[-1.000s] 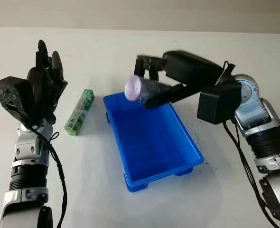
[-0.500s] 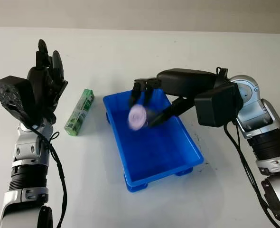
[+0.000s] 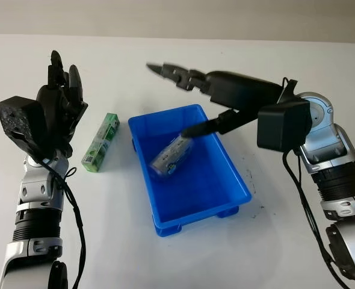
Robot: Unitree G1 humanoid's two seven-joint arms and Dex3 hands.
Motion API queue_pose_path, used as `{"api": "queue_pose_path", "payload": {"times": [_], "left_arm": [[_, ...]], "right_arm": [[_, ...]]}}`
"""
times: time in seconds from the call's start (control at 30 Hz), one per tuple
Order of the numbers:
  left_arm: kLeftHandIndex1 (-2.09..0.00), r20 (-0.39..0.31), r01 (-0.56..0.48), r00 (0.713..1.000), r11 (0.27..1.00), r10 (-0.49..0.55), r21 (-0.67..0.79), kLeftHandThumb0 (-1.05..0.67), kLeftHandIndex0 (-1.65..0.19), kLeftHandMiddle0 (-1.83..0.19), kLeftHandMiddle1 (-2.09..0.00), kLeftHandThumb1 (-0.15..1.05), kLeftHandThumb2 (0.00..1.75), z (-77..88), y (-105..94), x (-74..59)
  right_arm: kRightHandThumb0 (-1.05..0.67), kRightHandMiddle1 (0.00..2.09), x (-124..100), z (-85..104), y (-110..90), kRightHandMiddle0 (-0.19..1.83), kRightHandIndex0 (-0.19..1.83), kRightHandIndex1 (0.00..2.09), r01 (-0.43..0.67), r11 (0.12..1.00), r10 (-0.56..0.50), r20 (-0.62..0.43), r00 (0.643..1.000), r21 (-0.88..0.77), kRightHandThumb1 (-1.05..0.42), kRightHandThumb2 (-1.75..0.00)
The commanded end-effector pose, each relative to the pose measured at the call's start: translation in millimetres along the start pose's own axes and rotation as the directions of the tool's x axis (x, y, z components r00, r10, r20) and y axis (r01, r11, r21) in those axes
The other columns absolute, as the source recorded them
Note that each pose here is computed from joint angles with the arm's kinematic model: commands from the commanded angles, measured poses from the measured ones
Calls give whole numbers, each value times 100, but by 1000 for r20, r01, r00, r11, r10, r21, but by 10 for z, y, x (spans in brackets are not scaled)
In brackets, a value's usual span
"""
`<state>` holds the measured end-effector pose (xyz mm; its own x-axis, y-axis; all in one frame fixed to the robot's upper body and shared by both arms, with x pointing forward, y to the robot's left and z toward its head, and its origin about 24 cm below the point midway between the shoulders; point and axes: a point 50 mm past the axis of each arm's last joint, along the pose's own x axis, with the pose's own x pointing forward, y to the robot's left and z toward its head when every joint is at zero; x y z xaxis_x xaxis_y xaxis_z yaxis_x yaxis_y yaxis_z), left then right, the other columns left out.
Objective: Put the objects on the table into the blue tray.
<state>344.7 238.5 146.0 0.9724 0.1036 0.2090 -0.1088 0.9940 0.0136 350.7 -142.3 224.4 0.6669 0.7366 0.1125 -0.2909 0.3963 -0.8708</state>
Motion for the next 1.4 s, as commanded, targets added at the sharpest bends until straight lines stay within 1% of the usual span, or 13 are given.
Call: {"api": "queue_pose_path", "payload": {"times": [0.0,0.1,0.17,0.23,0.33,0.43,0.5,0.57,0.63,0.77,1.0,1.2,1.37], "left_arm": [[0,22,9,1000,1000,-9,0,-79,19,19,0,105,69,49,-14,1],[0,25,7,1000,1000,-7,0,-79,19,19,0,105,68,42,-10,-6],[0,26,7,1000,1000,-7,1,-79,19,19,0,105,68,40,-7,-9],[0,25,7,1000,1000,-7,1,-79,19,19,0,105,69,40,-3,-13],[0,26,9,1000,1000,-9,2,-78,19,19,0,105,69,41,2,-18],[0,22,11,1000,1000,-12,8,-78,19,19,0,105,69,39,2,-16],[0,20,9,1000,1000,-9,11,-78,19,19,0,105,69,38,-3,-13],[0,20,10,1000,1000,-11,10,-78,19,19,0,105,69,36,-6,-10],[0,20,16,1000,1000,-16,9,-78,19,19,0,105,69,34,-10,-12],[0,16,19,1000,1000,-19,13,-77,19,19,0,105,69,37,-8,-12],[0,13,13,1000,1000,-13,6,-77,19,19,0,105,68,47,8,-27],[0,4,14,1000,1000,-14,12,-76,19,19,0,105,68,45,10,-38],[0,-8,19,1000,1000,-19,21,-76,19,19,0,105,65,55,7,-28]], "right_arm": [[-84,0,-46,-106,-75,-19,-19,0,112,992,-110,-37,993,61,-105,-49],[-88,0,-71,-283,-121,-19,-19,0,260,950,-243,-114,963,175,-105,-54],[-85,0,-100,-381,-121,-19,-19,0,339,916,-309,-161,937,215,-105,-62],[-81,0,-148,-480,-89,-19,-19,0,402,873,-347,-227,910,277,-105,-66],[-79,0,-214,-603,6,-19,-19,0,466,818,-355,-341,870,338,-105,-66],[-74,0,-278,-684,120,-19,-19,0,496,800,-362,-389,847,337,-105,-67],[-73,0,-321,-749,200,-19,-19,0,526,789,-376,-429,822,317,-105,-68],[-75,0,-351,-824,280,-19,-19,0,575,726,-367,-495,788,377,-105,-67],[-73,0,-373,-879,360,-19,-19,0,613,654,-358,-533,767,443,-105,-67],[-72,0,-378,-915,491,-19,-19,0,647,561,-348,-562,750,516,-105,-72],[-71,0,-358,-915,588,-19,-19,0,666,490,-354,-570,741,562,-105,-74],[-69,0,-357,-930,677,-19,-19,0,683,445,-352,-589,728,579,-105,-75],[-67,0,-347,-928,672,-19,-19,0,696,436,-360,-598,716,571,-105,-75]]}}
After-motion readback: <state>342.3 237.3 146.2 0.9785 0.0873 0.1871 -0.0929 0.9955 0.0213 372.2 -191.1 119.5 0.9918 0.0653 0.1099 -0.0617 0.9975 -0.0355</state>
